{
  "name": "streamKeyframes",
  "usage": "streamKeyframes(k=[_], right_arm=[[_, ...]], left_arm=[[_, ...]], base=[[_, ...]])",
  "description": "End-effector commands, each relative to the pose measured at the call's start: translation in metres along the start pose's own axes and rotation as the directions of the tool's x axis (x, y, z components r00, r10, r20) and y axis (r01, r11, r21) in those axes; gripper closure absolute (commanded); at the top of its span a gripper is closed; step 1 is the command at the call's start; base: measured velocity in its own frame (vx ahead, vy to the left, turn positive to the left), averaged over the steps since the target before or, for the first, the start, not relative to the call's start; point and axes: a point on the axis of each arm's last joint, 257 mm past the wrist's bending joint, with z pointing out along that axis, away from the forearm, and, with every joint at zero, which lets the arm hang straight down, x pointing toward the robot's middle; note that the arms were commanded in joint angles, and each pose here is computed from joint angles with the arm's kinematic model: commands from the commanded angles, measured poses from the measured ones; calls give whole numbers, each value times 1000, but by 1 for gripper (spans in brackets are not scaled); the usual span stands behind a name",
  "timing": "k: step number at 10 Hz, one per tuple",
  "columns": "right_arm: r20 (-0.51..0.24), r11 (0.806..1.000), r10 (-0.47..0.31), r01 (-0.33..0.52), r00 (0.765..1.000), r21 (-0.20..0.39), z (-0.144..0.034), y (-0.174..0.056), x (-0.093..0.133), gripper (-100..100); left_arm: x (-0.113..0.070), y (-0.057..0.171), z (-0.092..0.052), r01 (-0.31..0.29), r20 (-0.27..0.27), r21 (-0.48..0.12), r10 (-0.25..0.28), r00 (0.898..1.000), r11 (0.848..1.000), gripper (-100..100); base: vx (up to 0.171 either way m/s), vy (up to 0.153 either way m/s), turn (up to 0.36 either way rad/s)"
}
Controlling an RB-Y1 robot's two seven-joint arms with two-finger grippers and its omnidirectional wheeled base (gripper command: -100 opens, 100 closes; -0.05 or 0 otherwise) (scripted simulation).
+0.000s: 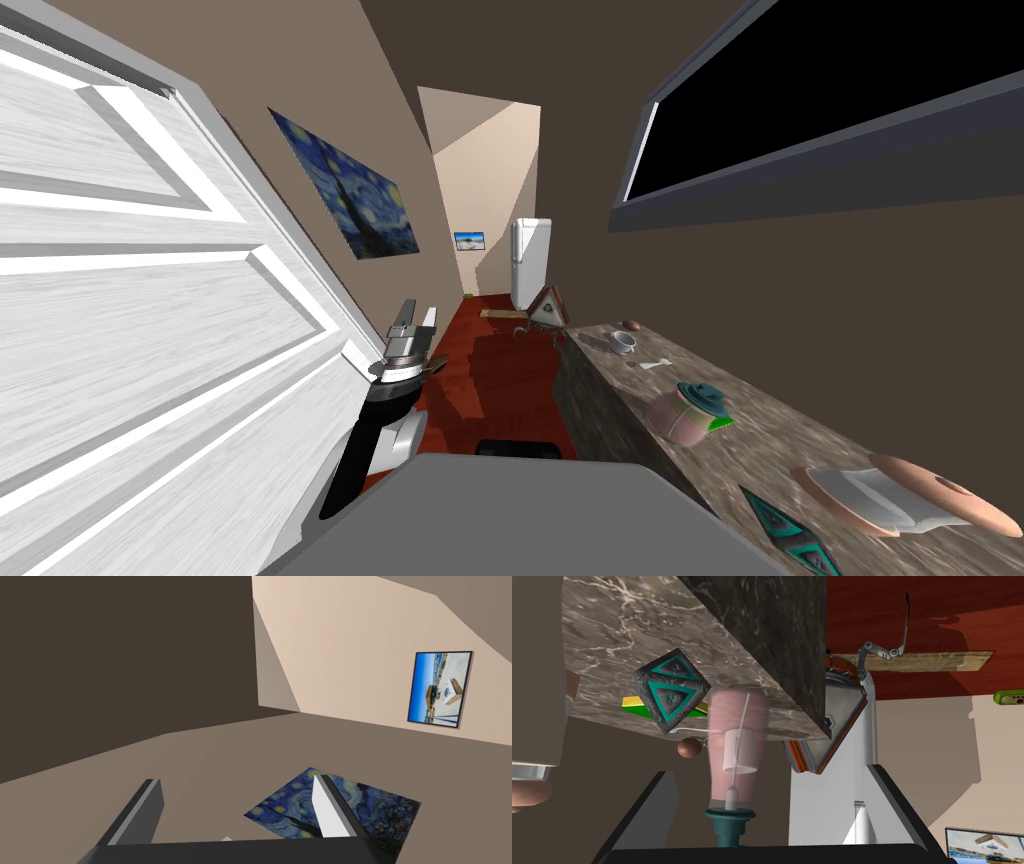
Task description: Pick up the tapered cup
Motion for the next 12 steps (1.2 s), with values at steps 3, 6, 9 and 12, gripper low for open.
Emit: streamKeyframes(k=[3, 6, 9, 12], right_arm=[[-119, 997, -78, 79, 990, 12, -30, -6, 23, -100], [-176, 994, -108, 111, 979, 10, -45, -8, 33, -100], [-267, 987, -159, 164, 950, -7, -70, -9, 50, -100], [-306, 983, -180, 183, 935, -20, -82, -8, 57, -100]], left_arm=[[0, 0, 0, 0, 0, 0, 0, 1000, 1000, 0], [0, 0, 0, 0, 0, 0, 0, 1000, 1000, 0], [0, 0, 0, 0, 0, 0, 0, 1000, 1000, 0], [0, 0, 0, 0, 0, 0, 0, 1000, 1000, 0]], base=[[44, -27, 88], [29, -40, 76], [25, -66, 104], [5, -39, 47]])
